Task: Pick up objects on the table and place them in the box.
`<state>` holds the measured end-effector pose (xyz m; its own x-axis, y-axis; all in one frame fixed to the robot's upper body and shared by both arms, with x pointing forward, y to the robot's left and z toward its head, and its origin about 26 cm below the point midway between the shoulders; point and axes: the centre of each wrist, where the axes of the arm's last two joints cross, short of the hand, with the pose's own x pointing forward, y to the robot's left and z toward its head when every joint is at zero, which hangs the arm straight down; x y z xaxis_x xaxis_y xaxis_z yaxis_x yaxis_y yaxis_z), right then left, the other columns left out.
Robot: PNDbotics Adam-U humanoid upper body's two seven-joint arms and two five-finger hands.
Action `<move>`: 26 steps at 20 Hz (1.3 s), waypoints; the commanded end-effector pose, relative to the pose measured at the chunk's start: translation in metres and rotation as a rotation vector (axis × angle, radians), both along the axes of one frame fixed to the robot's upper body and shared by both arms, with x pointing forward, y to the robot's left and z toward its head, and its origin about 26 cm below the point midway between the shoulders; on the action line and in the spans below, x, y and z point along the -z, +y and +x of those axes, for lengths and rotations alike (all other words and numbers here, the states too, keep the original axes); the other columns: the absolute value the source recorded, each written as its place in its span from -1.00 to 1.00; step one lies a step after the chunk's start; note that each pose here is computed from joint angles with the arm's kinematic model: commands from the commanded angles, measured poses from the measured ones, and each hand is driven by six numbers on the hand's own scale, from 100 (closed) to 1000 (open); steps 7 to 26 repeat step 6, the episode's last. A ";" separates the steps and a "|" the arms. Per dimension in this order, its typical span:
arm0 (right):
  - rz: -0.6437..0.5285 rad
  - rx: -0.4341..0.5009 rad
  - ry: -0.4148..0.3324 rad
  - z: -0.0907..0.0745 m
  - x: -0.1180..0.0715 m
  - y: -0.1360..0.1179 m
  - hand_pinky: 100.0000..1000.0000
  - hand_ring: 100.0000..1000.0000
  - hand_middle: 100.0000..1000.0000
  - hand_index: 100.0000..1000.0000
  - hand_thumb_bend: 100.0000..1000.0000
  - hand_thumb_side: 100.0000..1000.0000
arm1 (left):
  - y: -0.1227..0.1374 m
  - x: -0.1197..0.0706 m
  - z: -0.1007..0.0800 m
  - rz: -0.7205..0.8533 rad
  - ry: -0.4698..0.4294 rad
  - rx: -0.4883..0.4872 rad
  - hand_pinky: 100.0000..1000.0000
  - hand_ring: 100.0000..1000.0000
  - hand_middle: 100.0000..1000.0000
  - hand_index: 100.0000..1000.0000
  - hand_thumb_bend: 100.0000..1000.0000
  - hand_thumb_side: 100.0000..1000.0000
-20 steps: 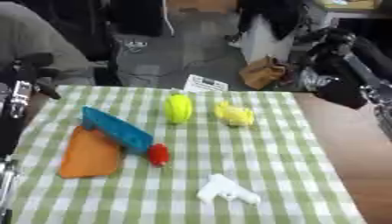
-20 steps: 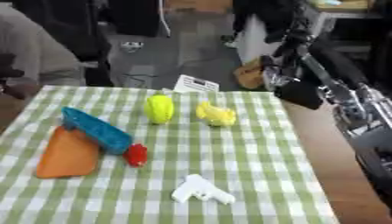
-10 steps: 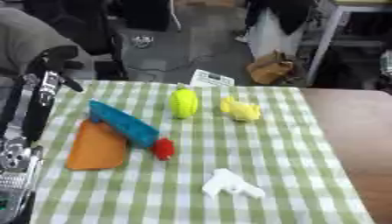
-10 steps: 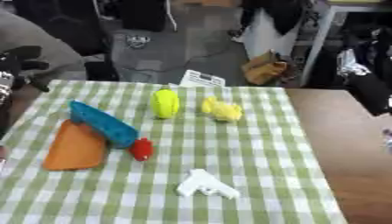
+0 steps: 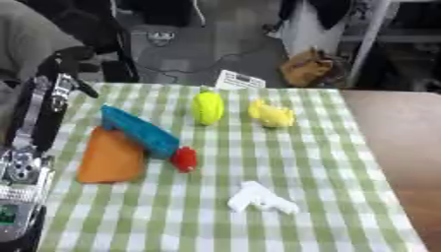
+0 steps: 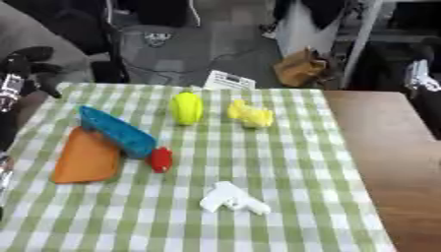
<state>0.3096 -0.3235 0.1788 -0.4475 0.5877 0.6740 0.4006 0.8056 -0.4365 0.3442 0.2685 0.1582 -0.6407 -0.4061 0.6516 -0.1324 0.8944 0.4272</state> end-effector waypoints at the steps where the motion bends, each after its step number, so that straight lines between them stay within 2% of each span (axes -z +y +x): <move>1: 0.012 0.003 -0.040 -0.003 -0.010 0.000 -0.17 0.07 0.25 0.54 -1.00 0.04 | 0.002 -0.007 -0.001 0.012 -0.022 0.002 -0.16 0.37 0.55 0.59 -0.97 1.00; 26: 0.020 0.006 -0.037 -0.004 -0.007 0.001 -0.17 0.06 0.24 0.54 -1.00 0.04 | 0.002 -0.007 -0.003 0.012 -0.027 0.004 -0.16 0.37 0.55 0.59 -0.98 1.00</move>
